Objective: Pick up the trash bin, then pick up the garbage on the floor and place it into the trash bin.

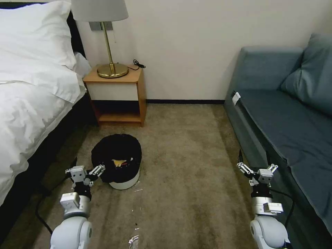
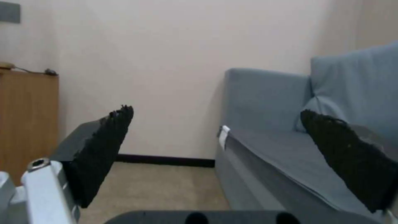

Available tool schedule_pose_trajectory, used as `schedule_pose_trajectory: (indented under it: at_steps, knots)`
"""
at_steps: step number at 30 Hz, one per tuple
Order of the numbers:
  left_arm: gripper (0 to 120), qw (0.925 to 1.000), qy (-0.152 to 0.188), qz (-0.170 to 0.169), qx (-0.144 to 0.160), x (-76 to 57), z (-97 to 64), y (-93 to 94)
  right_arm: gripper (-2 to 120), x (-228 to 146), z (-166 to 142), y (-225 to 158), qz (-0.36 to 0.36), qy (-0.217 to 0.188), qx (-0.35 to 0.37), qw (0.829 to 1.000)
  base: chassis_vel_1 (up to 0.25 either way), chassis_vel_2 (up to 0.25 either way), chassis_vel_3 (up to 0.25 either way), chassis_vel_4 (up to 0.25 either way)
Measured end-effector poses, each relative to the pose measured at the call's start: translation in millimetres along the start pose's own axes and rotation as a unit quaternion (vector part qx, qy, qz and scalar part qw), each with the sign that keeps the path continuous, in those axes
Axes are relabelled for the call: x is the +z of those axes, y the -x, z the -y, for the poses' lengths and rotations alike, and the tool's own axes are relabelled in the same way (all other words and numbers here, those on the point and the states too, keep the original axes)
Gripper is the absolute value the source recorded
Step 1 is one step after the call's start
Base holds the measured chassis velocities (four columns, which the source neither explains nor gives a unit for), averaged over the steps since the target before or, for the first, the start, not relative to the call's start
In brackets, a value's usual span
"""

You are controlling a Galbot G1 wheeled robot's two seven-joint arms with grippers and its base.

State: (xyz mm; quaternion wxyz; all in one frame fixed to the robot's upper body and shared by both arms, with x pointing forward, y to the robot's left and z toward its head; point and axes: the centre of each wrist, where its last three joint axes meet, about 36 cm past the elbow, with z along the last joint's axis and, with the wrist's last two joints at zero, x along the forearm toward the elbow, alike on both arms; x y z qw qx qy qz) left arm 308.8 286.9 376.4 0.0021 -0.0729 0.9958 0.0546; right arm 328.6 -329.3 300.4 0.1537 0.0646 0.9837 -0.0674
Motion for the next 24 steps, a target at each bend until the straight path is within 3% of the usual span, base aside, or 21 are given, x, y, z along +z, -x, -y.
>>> schedule_pose_trajectory:
  at_steps: [5, 12, 24]
  knots:
    - [100, 0.9997, 0.014, 0.009, 0.015, 2.7, -4.7, -6.2, 100, 5.1, 4.2, -5.1, 0.014, 0.001, 0.0, 1.0, 0.0, 0.0, 0.0, 0.0]
    - [100, 0.9992, 0.027, 0.025, 0.012, 2.4, -18.2, -13.0, 100, 11.0, 12.2, -6.3, 0.033, 0.007, -0.004, 0.999, 0.0, 0.0, 0.0, 0.0]
    - [100, 0.9991, 0.018, 0.036, 0.015, -3.2, -10.5, -13.0, 100, 7.1, 25.7, -19.9, 0.049, -0.016, -0.028, 0.998, 0.0, 0.0, 0.0, 0.0]
